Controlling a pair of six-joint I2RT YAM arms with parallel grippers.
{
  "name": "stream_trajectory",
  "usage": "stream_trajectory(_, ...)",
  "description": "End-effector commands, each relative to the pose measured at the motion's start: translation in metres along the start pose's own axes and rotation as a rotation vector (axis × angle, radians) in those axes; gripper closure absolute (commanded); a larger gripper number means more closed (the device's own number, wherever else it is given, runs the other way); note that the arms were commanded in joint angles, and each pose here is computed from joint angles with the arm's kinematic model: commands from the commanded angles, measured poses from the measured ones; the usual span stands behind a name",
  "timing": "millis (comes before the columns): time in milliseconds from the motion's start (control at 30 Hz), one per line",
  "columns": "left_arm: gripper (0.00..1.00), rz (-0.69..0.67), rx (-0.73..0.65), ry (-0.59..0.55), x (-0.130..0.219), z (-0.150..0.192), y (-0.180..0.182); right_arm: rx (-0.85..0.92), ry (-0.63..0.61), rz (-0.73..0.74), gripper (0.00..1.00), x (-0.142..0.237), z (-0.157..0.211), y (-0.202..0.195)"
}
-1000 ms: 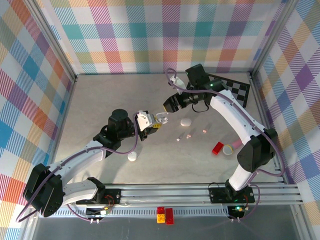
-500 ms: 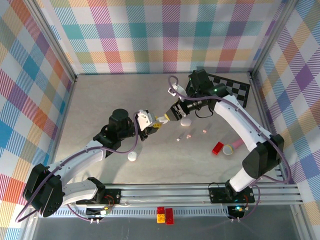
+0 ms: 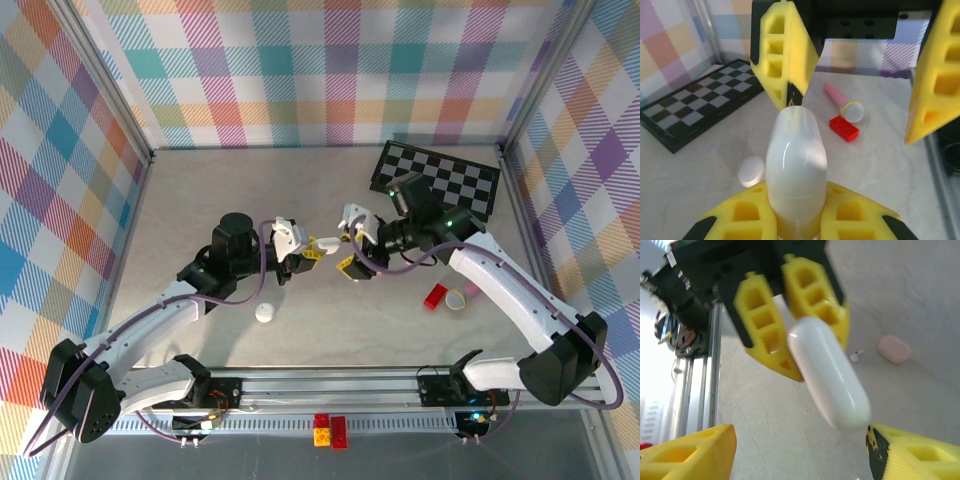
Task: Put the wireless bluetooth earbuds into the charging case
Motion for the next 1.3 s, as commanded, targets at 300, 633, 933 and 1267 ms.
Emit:
stream_trajectory(300, 1.00, 0.103, 0.000, -0.035, 0.010, -0.019, -0.020, 0.233, -0.034, -0.051, 0.65, -0.015, -0.014, 0.005)
stream_trajectory(633, 0.77, -0.028, -0.019, -0.040, 0.011, -0.014, -0.002, 0.172, -0.026, -0.059, 0.77, -0.015, -0.011, 0.004)
stream_trajectory(933, 0.00, -0.300, -0.016, -0.055, 0.021, -0.001, 0.034, -0.108, -0.055, 0.150, 0.81, -0.021, 0.009, -0.042)
stream_trajectory(1267, 0.00, -0.502, 0.071, -0.059, 0.038, 0.022, 0.056, -0.642, -0.133, 0.267, 0.82, -0.073, 0.043, -0.107)
Point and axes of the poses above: each hand's point on the last joint's axis, 136 mm out from that joint toward the fingers, its own x axis back along the fingers, its own y axis along the line the jaws close on, z = x × y, the point moved 1 cm from there along x, back along the fingers, and after that the axes turned 1 degree about -x, right-handed, at the moved point
